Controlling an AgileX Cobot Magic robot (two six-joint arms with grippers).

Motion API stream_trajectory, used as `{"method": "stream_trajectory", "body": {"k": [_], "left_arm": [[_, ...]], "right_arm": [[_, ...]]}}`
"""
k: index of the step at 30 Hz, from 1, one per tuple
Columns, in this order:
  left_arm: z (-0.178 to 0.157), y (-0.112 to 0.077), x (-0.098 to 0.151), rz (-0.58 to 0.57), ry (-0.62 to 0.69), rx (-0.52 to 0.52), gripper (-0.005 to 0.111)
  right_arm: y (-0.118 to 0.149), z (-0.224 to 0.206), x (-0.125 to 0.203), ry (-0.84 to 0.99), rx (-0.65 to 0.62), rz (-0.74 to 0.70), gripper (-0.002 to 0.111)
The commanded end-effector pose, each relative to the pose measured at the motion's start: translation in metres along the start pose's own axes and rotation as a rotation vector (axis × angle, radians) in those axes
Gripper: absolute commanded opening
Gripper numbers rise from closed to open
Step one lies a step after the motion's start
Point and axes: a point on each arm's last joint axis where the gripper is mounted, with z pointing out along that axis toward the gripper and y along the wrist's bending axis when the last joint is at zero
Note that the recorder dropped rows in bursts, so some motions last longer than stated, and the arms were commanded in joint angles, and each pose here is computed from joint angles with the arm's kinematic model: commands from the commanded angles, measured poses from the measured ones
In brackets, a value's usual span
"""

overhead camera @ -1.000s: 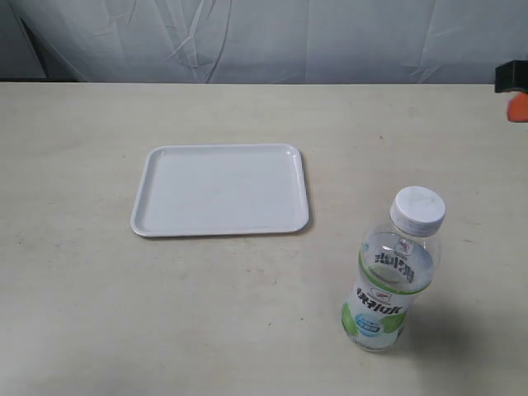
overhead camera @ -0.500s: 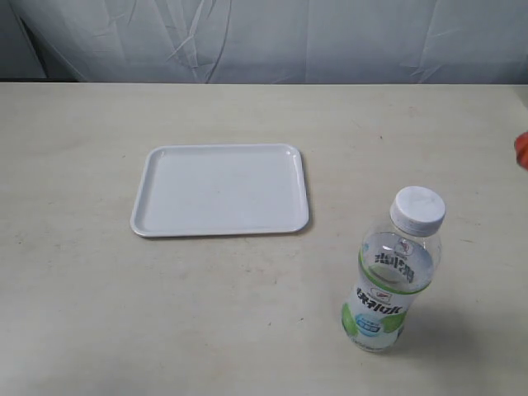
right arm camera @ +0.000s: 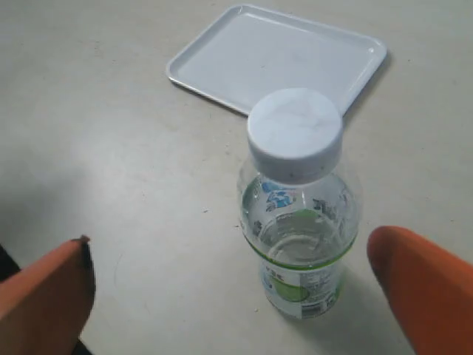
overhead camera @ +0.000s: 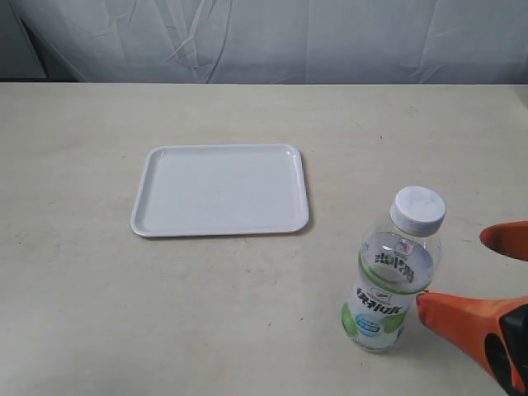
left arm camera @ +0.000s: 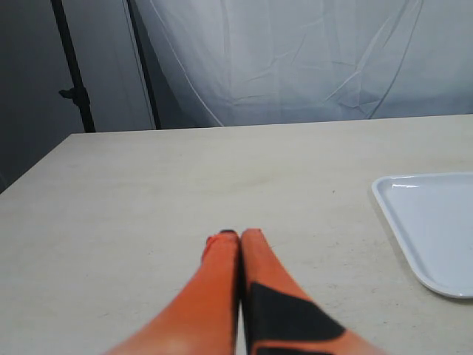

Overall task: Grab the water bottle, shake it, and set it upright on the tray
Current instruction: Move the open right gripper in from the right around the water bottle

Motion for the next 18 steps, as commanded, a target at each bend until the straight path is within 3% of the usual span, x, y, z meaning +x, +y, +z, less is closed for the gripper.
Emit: {"method": "stream_trajectory", "body": {"k": [1, 18], "left_arm": [[0.000, 0.000, 0.000, -0.007, -0.007, -0.002, 0.000], [0.000, 0.000, 0.000, -0.007, -0.007, -0.002, 0.000]], "right_arm": [[-0.004, 0.007, 0.004, -0.058, 0.025, -0.022, 0.104], [-0.030, 0.045, -0.001, 0.003, -0.081, 0.055, 0.104]]}}
